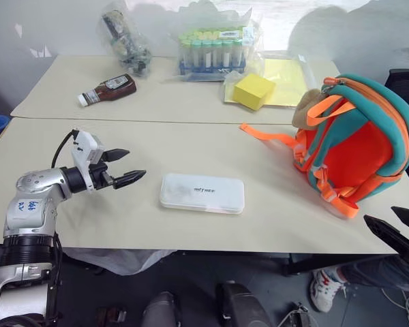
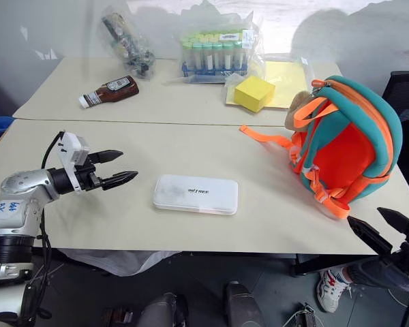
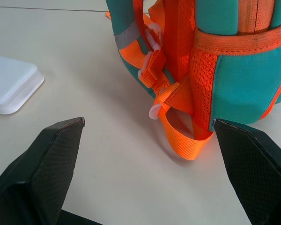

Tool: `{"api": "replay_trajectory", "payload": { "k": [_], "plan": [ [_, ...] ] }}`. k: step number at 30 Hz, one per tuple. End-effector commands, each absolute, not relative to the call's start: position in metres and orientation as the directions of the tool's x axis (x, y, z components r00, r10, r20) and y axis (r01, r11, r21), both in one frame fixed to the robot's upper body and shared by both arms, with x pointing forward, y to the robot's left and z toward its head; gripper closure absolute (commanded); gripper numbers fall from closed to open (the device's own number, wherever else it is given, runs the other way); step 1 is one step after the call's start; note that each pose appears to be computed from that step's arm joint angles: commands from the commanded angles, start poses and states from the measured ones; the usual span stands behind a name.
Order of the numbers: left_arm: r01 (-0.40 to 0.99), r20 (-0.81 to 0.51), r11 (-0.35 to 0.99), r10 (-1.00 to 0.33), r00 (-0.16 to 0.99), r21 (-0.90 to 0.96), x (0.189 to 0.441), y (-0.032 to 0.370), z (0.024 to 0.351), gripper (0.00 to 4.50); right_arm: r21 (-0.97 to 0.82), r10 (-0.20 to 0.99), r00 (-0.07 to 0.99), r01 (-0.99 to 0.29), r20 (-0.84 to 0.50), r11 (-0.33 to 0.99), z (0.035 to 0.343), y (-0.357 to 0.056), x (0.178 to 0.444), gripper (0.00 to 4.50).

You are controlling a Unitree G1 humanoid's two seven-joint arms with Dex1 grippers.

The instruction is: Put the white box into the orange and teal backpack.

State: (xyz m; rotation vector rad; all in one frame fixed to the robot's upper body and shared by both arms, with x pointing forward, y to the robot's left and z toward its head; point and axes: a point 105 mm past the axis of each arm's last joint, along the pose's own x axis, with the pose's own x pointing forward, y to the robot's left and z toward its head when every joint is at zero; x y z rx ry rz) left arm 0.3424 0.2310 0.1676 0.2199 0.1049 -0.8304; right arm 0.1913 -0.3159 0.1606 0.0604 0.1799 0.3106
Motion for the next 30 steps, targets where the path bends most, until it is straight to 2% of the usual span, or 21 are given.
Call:
{"api": "replay_trajectory", "payload": {
  "k": [1,4,11,16,18,21,25,30],
  "plan": [
    [0.768,-0.191,0.593,-0.747,0.636,0.240,0.331,0.228,0.176,0.00,0.060,0.317,0.936,-0.312,-0.155,0.948,0.167,-0.312,0.190,0.01],
    [0.752,-0.203,0.631,-0.724,0.659,0.192,0.332,0.231,0.171,0.00,0.057,0.321,0.933,-0.316,-0.162,0.947,0.166,-0.311,0.190,0.01],
    [0.745,-0.202,0.633,-0.718,0.666,0.210,0.333,0.229,0.172,0.00,0.037,0.331,0.926,-0.330,-0.180,0.943,0.165,-0.308,0.193,0.01],
    [0.731,-0.225,0.648,-0.696,0.682,0.213,0.334,0.232,0.170,0.00,-0.036,0.369,0.895,-0.390,-0.251,0.920,0.160,-0.297,0.197,0.01],
    [0.725,-0.256,0.646,-0.679,0.688,0.237,0.335,0.232,0.166,0.00,-0.110,0.391,0.867,-0.441,-0.309,0.891,0.155,-0.291,0.199,0.40],
    [0.716,-0.361,0.646,-0.622,0.695,0.265,0.331,0.236,0.137,0.61,-0.110,0.495,0.792,-0.562,-0.358,0.819,0.150,-0.268,0.208,1.32],
    [0.717,-0.395,0.642,-0.605,0.692,0.272,0.329,0.233,0.127,1.80,-0.108,0.595,0.705,-0.675,-0.386,0.730,0.145,-0.236,0.217,2.65],
    [0.763,-0.408,0.580,-0.648,0.644,0.284,0.336,0.205,0.119,3.47,-0.125,0.643,0.672,-0.721,-0.367,0.682,0.132,-0.200,0.250,4.43]
  ]
}}
